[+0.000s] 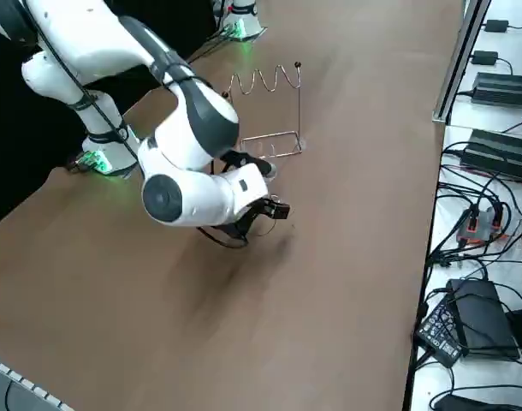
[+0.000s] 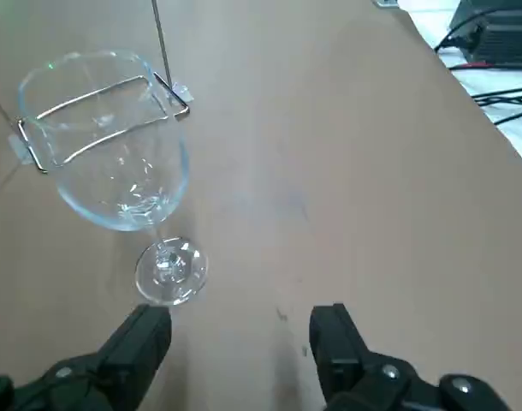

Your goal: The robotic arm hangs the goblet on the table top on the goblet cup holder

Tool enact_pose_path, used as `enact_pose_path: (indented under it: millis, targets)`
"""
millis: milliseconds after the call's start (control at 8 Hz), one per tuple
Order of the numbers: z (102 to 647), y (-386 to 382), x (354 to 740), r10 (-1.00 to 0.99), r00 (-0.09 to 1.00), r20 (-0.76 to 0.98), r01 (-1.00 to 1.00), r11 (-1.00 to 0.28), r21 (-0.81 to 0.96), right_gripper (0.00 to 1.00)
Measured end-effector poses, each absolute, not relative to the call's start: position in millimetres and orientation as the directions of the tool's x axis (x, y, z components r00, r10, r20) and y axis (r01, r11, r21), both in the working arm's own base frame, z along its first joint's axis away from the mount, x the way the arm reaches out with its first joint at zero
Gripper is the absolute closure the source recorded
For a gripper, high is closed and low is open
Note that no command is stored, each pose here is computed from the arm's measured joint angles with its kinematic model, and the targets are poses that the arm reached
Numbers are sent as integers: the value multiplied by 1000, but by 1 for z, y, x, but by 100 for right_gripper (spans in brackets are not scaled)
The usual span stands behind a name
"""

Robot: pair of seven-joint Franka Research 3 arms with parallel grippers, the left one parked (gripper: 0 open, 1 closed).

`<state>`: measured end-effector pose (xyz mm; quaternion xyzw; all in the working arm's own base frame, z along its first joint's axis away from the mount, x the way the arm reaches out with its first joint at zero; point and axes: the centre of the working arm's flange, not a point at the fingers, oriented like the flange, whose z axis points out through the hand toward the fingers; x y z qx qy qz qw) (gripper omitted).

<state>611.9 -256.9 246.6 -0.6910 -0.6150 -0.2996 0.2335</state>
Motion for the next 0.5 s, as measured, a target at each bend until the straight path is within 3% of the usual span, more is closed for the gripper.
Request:
enact_pose_path:
  millis: [500]
  targets:
    - [211,-243,614,664,-11,748,991,-95,98,0]
